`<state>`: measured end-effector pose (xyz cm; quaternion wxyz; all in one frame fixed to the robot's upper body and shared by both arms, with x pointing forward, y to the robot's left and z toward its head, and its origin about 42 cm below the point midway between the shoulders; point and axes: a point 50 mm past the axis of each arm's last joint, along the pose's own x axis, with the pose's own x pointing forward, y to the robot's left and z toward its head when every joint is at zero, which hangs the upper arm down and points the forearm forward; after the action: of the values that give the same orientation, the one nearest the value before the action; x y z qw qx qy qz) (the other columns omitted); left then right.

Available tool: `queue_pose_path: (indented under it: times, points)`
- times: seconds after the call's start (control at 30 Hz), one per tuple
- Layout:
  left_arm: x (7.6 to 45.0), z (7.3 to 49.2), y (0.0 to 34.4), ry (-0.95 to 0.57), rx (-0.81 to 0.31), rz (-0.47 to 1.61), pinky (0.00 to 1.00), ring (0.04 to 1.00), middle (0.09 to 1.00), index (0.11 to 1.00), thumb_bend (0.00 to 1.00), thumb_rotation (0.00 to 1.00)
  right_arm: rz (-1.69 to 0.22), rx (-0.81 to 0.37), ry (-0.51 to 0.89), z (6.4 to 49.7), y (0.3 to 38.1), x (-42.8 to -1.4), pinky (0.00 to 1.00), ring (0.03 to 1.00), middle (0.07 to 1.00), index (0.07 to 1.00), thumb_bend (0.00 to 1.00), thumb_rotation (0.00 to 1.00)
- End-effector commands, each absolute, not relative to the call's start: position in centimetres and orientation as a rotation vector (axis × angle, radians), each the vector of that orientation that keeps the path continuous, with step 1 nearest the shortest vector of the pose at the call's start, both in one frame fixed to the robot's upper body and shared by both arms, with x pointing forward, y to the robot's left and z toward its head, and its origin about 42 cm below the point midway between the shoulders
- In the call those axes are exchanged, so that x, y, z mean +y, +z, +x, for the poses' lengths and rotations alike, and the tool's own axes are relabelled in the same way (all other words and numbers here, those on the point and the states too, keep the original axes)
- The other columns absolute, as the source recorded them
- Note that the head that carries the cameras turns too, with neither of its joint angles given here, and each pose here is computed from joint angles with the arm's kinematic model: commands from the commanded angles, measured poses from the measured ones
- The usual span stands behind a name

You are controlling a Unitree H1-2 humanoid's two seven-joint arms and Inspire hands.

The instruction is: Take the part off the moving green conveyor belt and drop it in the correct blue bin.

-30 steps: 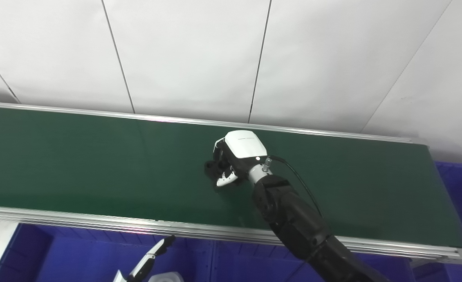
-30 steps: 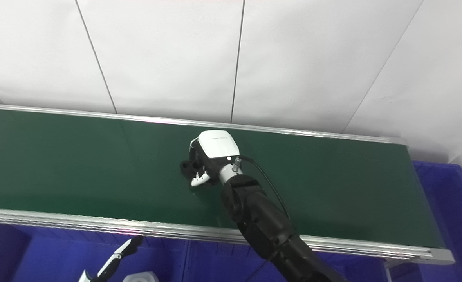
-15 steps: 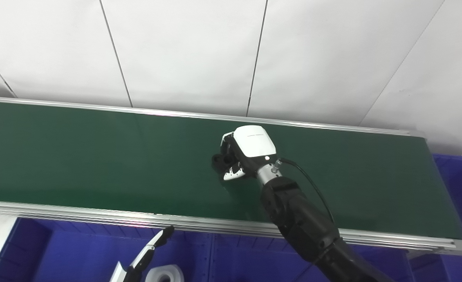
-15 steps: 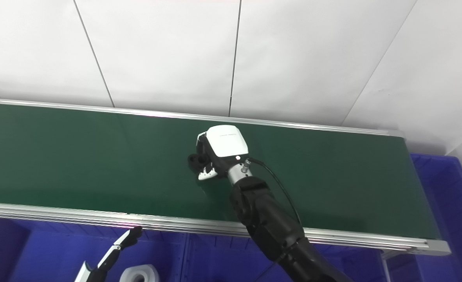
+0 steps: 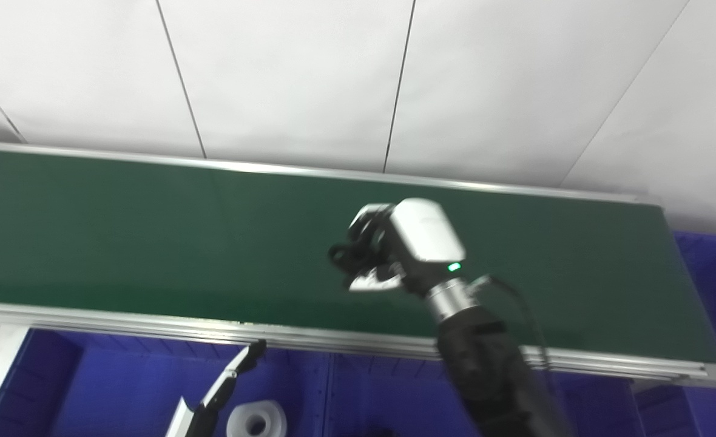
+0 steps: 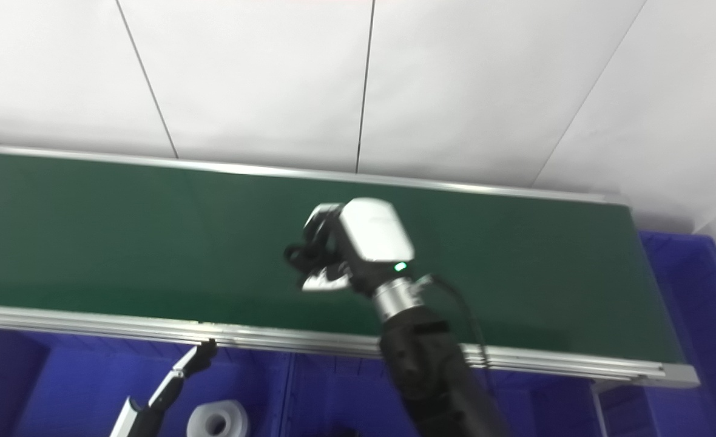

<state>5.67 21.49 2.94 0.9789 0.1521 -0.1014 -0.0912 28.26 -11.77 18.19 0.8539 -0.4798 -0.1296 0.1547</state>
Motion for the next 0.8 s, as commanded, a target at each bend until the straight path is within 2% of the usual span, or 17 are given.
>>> queue_pose_path:
  times: [0.0,0.17,0.43,0.53,0.63,0.77]
  points:
    - [22.0,5.7,3.6,-0.199,-0.241,0.298,0.84,0.887,0.917,0.920,0.69,0.46,-0.978,-0.282,0.283,26.9,19.6,-12.3,0.22,0.283,0.472,0.486,0.53,0.00]
    - [22.3,5.7,4.0,-0.191,-0.240,0.286,0.84,0.885,0.910,0.904,0.69,0.44,-0.909,-0.240,0.279,23.2,19.4,-13.8,0.17,0.242,0.472,0.486,0.53,0.00]
    - [22.5,7.1,5.4,-0.157,-0.230,0.244,0.84,0.867,0.899,0.904,0.69,0.46,-0.866,-0.060,0.325,16.2,15.8,-15.3,0.16,0.229,0.472,0.486,0.53,0.00]
    - [22.4,8.2,6.0,-0.170,-0.236,0.230,0.85,0.879,0.914,0.916,0.67,0.46,-0.883,0.004,0.339,14.6,14.2,-16.1,0.20,0.280,0.475,0.486,0.53,0.00]
    - [22.4,9.4,6.7,-0.202,-0.228,0.214,0.86,0.903,0.930,0.924,0.62,0.43,-0.912,0.061,0.335,13.2,12.7,-17.1,0.18,0.259,0.473,0.486,0.53,0.00]
    - [22.4,10.6,7.1,-0.218,-0.234,0.214,0.84,0.890,0.927,0.920,0.58,0.38,-0.968,0.122,0.342,12.6,10.6,-18.2,0.18,0.256,0.472,0.486,0.53,0.00]
